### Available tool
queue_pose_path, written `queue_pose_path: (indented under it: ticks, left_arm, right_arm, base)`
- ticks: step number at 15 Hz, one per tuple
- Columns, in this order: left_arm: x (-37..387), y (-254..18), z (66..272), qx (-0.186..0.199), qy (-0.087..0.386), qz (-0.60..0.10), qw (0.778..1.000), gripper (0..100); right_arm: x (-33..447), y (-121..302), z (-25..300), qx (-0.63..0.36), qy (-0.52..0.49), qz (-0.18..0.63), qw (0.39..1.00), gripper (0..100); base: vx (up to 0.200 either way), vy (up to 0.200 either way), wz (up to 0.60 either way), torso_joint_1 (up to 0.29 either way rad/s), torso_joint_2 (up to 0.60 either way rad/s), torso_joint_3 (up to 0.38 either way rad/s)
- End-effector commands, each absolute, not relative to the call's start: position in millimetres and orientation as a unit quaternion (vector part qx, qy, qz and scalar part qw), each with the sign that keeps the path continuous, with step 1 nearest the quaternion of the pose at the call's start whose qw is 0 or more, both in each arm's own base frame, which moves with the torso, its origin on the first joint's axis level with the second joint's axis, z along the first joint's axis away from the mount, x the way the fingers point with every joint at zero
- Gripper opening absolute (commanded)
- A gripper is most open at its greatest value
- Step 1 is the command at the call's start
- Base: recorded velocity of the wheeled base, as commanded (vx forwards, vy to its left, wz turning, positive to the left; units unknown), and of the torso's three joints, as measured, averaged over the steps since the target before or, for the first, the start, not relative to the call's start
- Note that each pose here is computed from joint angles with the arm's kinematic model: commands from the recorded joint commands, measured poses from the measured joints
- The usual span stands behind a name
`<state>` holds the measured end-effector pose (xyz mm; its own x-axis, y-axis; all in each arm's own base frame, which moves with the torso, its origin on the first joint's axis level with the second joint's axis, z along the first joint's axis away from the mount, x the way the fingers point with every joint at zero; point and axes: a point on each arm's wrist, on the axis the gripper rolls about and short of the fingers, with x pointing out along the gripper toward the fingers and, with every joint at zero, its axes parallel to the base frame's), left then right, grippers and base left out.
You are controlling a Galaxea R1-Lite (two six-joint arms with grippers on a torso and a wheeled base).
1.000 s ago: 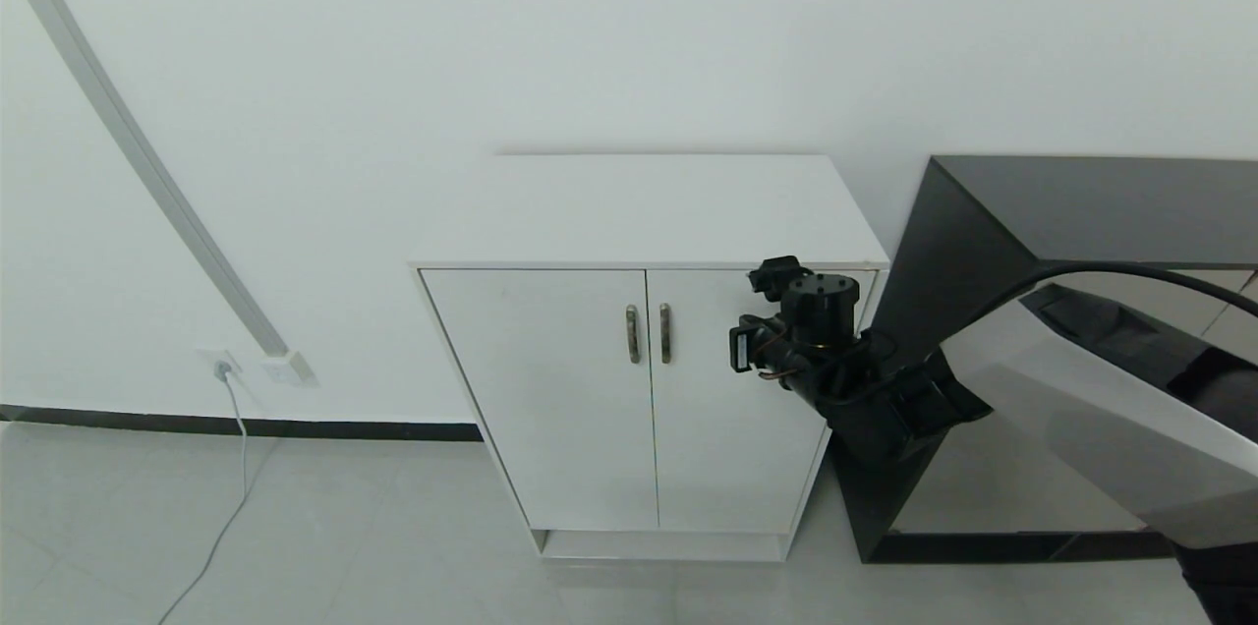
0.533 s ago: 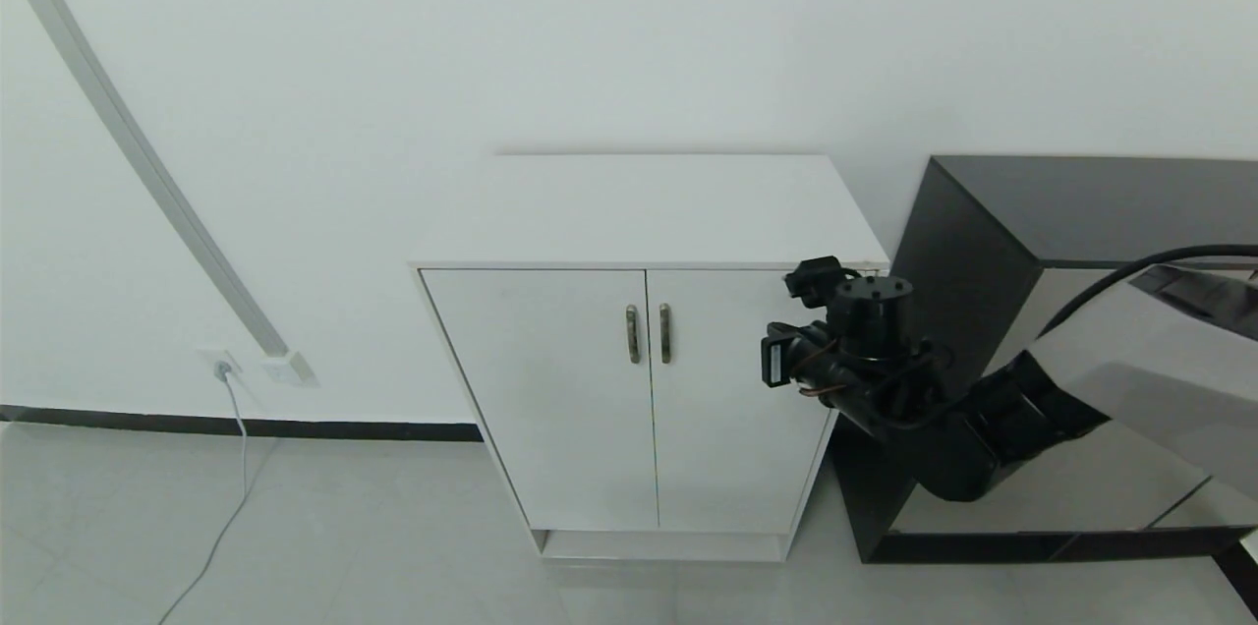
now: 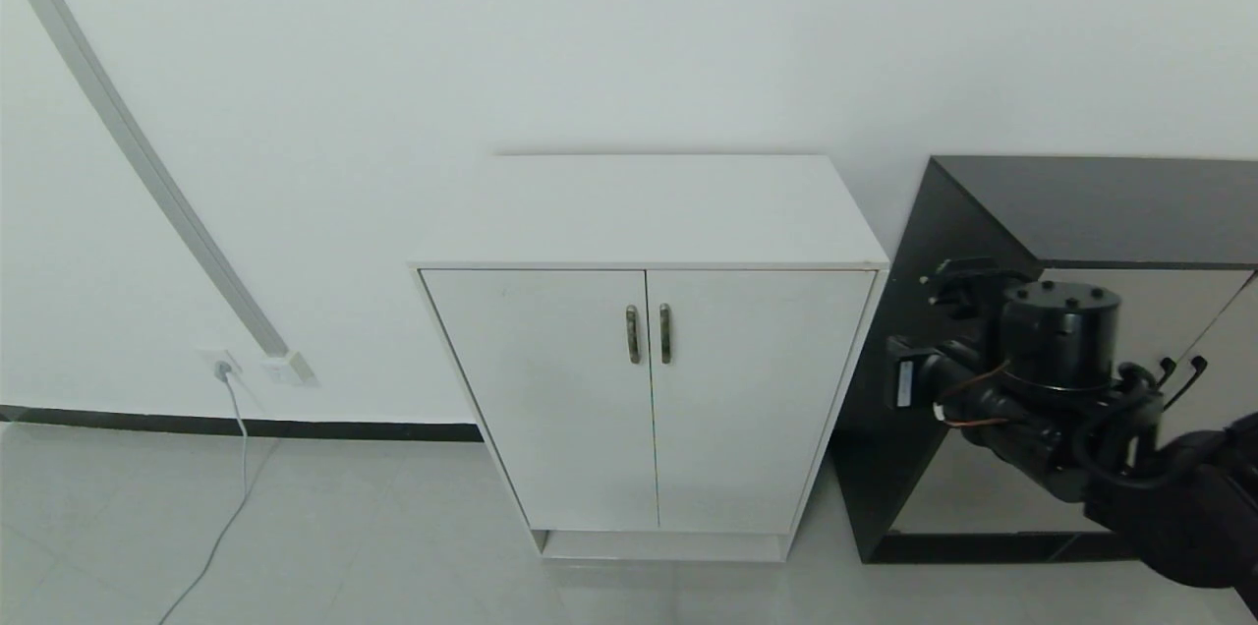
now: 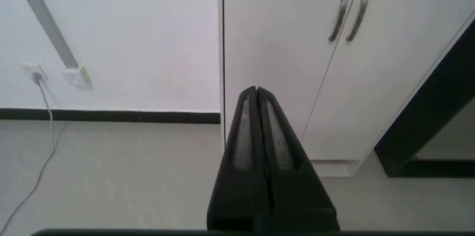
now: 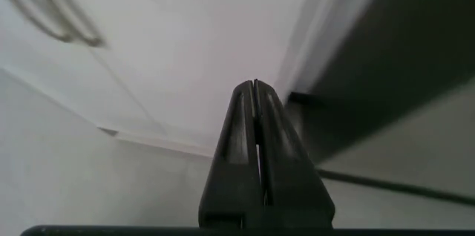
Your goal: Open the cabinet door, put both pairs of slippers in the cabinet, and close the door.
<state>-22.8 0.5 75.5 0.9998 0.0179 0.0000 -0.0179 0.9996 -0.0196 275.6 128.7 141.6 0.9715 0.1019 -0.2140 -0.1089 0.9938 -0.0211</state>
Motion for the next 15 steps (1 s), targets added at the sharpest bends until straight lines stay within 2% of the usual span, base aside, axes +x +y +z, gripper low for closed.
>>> queue_pose_path:
  ticks: [1,4,8,12,15]
  left_arm:
    - [-23,0,75,-0.010,0.000,0.009,1.000,0]
    - [-23,0,75,-0.010,0.000,0.009,1.000,0]
    - [-23,0,75,-0.010,0.000,0.009,1.000,0]
    - [-23,0,75,-0.010,0.000,0.009,1.000,0]
    - [-23,0,75,-0.010,0.000,0.009,1.000,0]
  right_arm:
    - [241,90,157,-0.007,0.090,-0.008,0.996,0]
    - [202,45,144,-0.011,0.113,-0.086,0.990,0]
    - [148,18,129,-0.013,0.123,-0.124,0.984,0]
    - [99,9,123,-0.012,0.109,-0.119,0.987,0]
    - [61,4,118,-0.009,0.116,-0.066,0.991,0]
  base:
    - [0.000,0.000,0.00,0.000,0.00,0.000]
    - [0.000,0.000,0.00,0.000,0.00,0.000]
    - [0.000,0.000,0.00,0.000,0.00,0.000]
    - [0.000,0.000,0.00,0.000,0.00,0.000]
    - [0.000,0.000,0.00,0.000,0.00,0.000]
